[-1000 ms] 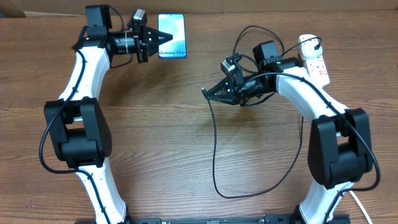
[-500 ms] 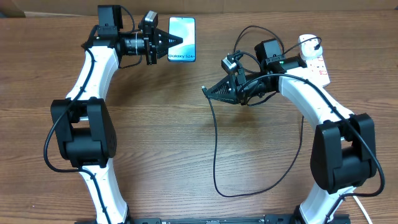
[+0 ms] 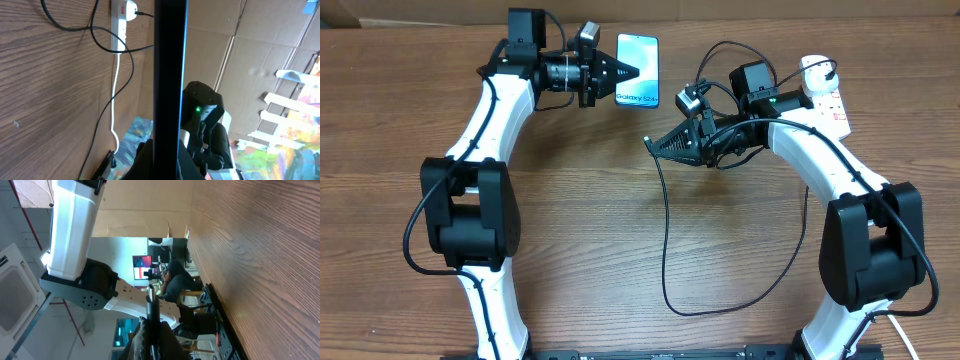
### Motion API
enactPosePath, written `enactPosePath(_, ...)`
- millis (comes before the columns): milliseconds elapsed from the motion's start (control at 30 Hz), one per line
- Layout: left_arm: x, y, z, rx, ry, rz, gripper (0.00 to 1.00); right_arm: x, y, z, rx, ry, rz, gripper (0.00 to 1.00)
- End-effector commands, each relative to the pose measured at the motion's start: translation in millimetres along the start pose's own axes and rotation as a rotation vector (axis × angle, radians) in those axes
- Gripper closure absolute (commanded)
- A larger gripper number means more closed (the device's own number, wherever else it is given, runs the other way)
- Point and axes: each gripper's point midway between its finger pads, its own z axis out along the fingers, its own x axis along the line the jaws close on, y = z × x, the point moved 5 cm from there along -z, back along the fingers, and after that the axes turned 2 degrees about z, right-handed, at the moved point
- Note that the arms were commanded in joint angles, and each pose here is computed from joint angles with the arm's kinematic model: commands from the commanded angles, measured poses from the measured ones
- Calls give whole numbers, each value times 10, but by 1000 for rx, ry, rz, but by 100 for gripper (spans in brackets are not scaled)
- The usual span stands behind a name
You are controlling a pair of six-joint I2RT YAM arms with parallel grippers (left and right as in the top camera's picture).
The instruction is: Plug charger to phone and switch on socket
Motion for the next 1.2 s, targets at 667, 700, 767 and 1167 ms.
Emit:
enactPosePath(667, -182, 92, -76, -42, -19, 48, 96, 239, 423, -55, -116, -49, 36, 96)
enactPosePath(700, -182, 91, -76, -41, -19, 34, 96, 248, 434, -56, -119, -48, 33, 96)
enactPosePath(767, -187, 84, -76, -35, -24, -3, 96, 245, 456, -59, -131, -57, 28, 96)
enactPosePath(1167, -239, 130, -78, -52, -32, 5, 96, 203, 507, -66, -175, -86, 104, 96)
